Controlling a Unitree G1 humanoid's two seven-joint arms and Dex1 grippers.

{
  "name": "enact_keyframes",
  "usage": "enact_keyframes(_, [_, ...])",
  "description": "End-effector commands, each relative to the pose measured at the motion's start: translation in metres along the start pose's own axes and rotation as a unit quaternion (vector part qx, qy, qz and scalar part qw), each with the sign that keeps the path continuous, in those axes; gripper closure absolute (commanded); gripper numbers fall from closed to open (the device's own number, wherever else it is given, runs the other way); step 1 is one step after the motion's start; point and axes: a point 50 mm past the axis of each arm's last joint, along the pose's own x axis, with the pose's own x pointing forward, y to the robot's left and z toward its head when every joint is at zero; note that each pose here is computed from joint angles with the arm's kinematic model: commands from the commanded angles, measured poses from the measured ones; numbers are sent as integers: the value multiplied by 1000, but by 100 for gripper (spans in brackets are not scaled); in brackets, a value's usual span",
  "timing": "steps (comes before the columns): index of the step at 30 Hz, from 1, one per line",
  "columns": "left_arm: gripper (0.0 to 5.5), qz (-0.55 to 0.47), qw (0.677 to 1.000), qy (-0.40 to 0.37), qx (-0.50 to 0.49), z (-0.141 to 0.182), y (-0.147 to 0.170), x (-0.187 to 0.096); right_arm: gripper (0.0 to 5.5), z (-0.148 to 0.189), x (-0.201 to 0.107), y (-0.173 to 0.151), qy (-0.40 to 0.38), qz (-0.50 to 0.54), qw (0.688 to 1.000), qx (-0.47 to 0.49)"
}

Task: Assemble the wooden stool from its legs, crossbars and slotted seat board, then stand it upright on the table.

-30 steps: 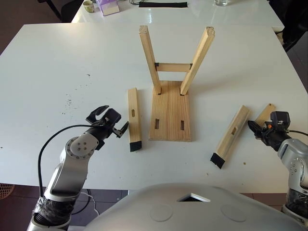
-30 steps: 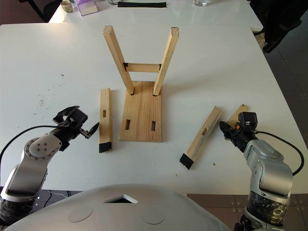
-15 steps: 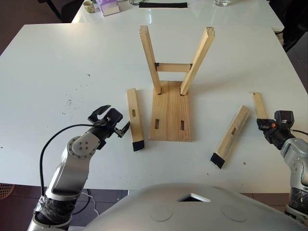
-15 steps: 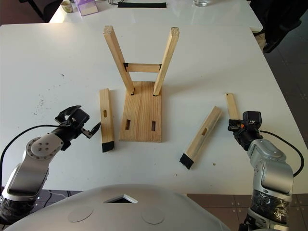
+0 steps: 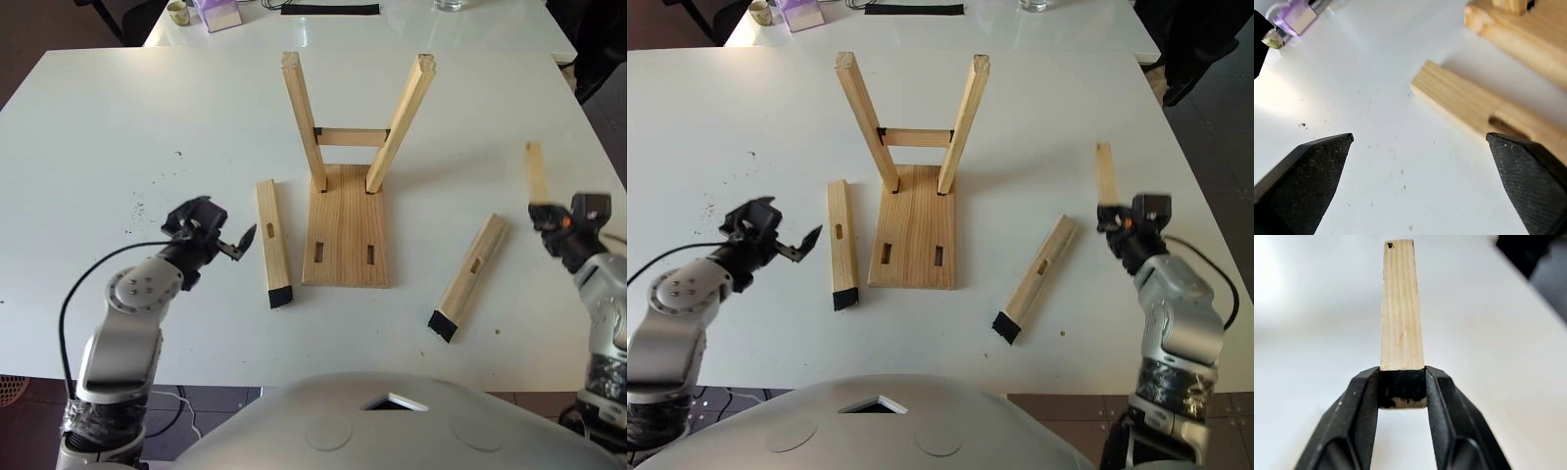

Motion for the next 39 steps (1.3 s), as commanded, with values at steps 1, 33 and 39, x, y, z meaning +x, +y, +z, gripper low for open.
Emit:
enact_keyframes(1, [43, -50, 988, -137, -59, 48, 11, -10, 419, 59, 10, 5, -123, 72, 990, 6])
enact_keyframes(33, [321, -487, 786, -348, -154, 169, -44, -15, 419, 139, -32, 119, 10, 728, 685, 21])
enact_keyframes(39, [410, -491, 789, -338, -145, 166, -48, -14, 419, 137, -30, 120, 12, 728, 686, 7])
